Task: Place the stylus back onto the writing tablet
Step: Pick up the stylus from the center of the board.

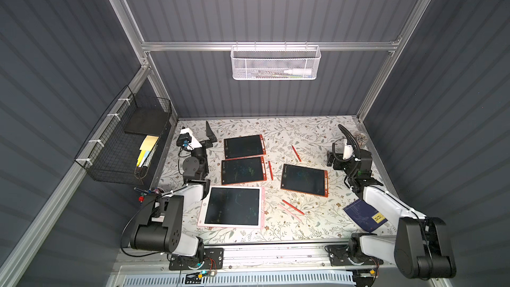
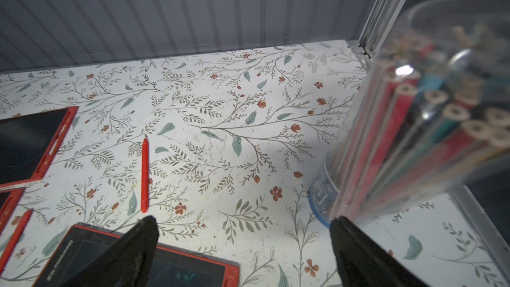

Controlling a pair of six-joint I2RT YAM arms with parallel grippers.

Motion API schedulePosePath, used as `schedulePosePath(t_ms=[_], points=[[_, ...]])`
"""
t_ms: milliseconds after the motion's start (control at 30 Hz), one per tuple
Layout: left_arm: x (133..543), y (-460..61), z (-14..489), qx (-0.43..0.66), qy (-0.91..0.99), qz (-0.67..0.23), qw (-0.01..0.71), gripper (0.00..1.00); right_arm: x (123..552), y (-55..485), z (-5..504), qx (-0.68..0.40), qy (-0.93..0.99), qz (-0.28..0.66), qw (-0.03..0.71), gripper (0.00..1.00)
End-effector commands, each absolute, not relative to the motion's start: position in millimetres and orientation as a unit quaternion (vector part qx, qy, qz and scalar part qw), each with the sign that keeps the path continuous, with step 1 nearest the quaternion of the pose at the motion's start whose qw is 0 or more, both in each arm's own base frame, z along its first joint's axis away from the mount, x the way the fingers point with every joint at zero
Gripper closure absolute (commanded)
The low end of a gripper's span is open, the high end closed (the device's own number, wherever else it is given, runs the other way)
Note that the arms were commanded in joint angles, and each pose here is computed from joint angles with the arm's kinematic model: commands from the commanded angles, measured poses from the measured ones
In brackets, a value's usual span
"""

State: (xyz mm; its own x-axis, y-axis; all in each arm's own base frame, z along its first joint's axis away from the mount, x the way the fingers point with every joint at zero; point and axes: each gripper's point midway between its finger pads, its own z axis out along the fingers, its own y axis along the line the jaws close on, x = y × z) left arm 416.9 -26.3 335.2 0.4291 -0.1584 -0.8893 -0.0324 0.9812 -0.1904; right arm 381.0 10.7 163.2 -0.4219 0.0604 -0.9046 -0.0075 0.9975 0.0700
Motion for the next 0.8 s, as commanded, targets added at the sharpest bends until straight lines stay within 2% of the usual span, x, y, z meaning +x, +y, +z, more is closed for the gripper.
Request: schedulePosePath(t_ms=[0,133,267,300,400,533,633,767], points=[[440,-67,346,-0.064,0.577,-0.099,0.808,0.01,370,28,179,0.023,0.857,0.055,0.512,0.01],[465,-130,376,-0.007,0.618,-0.166,0.769,0.0,359,61,200,0.024,0.868,0.077,0.49,0.01],[479,-189,392,0.114,0.648,-0.244,0.712,0.01,348,104,211,-0.003,0.892,0.108,0.439,0.01],[477,-201,410,0.15,0.635,-0.255,0.714,0.01,346,113,212,-0.013,0.895,0.118,0.43,0.01],[473,-226,408,0.218,0.637,-0.285,0.682,0.01,339,143,216,-0.03,0.903,0.161,0.397,0.01],[458,-236,391,0.265,0.633,-0.302,0.662,0.01,335,172,208,-0.044,0.921,0.167,0.349,0.01],[452,-245,376,0.292,0.642,-0.317,0.634,0.01,336,185,203,-0.037,0.934,0.165,0.316,0.12],[462,-231,366,0.289,0.673,-0.249,0.634,0.01,337,199,187,-0.029,0.951,0.158,0.264,0.29]])
